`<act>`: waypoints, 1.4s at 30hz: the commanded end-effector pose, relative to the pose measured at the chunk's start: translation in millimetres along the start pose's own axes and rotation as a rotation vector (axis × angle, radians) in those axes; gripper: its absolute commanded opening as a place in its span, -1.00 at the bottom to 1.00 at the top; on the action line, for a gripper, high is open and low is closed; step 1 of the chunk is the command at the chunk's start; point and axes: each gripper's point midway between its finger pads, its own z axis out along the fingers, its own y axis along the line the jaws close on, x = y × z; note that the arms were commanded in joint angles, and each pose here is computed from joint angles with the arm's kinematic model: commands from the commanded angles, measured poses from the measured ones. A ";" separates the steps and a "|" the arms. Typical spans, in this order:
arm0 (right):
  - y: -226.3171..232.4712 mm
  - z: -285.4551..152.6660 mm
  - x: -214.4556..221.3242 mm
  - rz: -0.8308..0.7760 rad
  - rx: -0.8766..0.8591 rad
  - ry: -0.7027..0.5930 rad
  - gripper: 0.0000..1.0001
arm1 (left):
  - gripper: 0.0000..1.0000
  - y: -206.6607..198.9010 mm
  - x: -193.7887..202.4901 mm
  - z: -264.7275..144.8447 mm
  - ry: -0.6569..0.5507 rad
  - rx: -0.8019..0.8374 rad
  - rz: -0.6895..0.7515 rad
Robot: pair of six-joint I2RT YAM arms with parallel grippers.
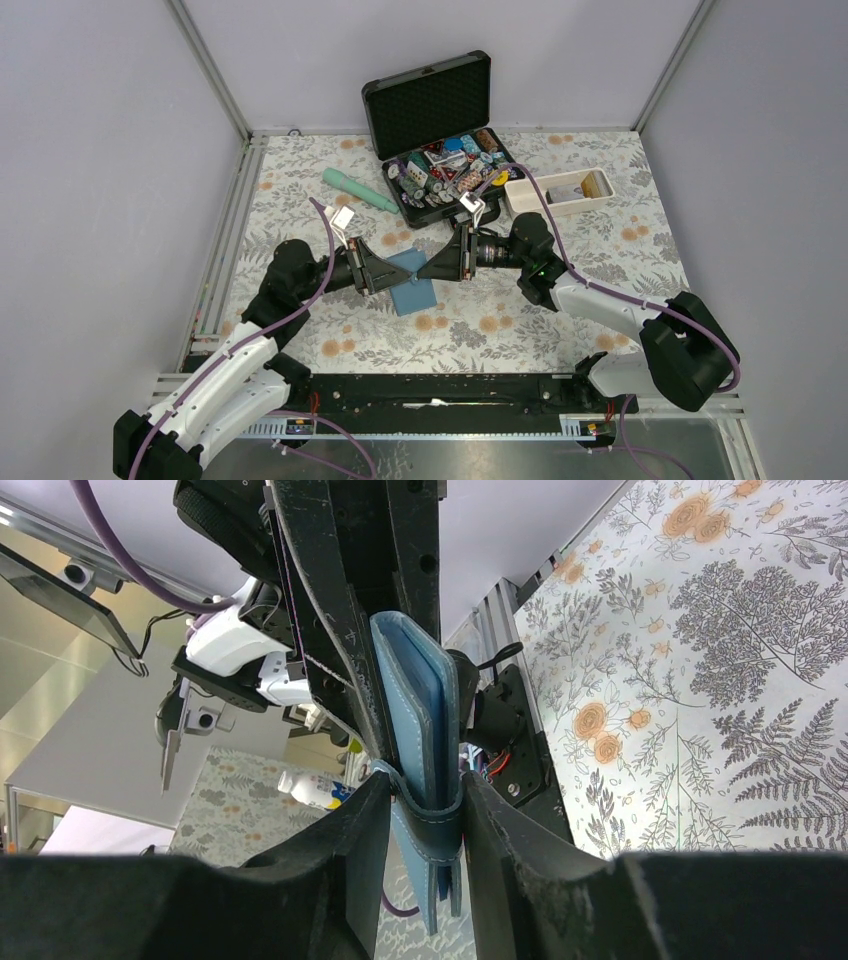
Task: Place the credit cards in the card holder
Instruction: Close the card holder at the center of the board.
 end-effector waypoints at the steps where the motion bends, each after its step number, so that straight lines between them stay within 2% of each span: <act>1: 4.2 1.4 7.0 -0.029 -0.026 0.044 -0.23 | -1.00 -21.7 -20.4 0.3 -0.062 0.057 0.055; 10: 3.9 4.3 13.6 -0.022 -0.031 0.088 -0.23 | -1.00 -19.9 -19.9 0.8 -0.061 0.052 0.052; 19: 4.2 6.7 10.1 -0.020 -0.021 0.079 -0.18 | -1.00 -19.9 -18.7 0.6 -0.058 0.057 0.057; 29: 14.9 9.1 -6.4 -0.041 -0.049 -0.005 -0.13 | -1.00 -18.2 -18.6 3.2 -0.047 0.054 0.043; 32: 15.2 8.2 -7.7 -0.043 -0.047 -0.016 -0.22 | -1.00 -19.3 -18.4 3.6 -0.040 0.058 0.042; 35: 17.3 8.2 -6.3 -0.044 -0.062 -0.006 -0.41 | -1.00 -19.1 -19.8 3.5 -0.047 0.055 0.042; 40: 19.3 7.5 -5.2 -0.031 -0.086 -0.012 -0.93 | -1.00 -19.0 -20.3 3.7 -0.047 0.058 0.041; 41: 21.3 7.3 -6.0 -0.031 -0.095 -0.019 -1.00 | -0.93 -19.4 -20.7 3.5 -0.050 0.059 0.039; 42: 22.4 7.0 -7.4 -0.033 -0.100 -0.027 -1.00 | -0.78 -19.5 -21.6 3.4 -0.055 0.059 0.038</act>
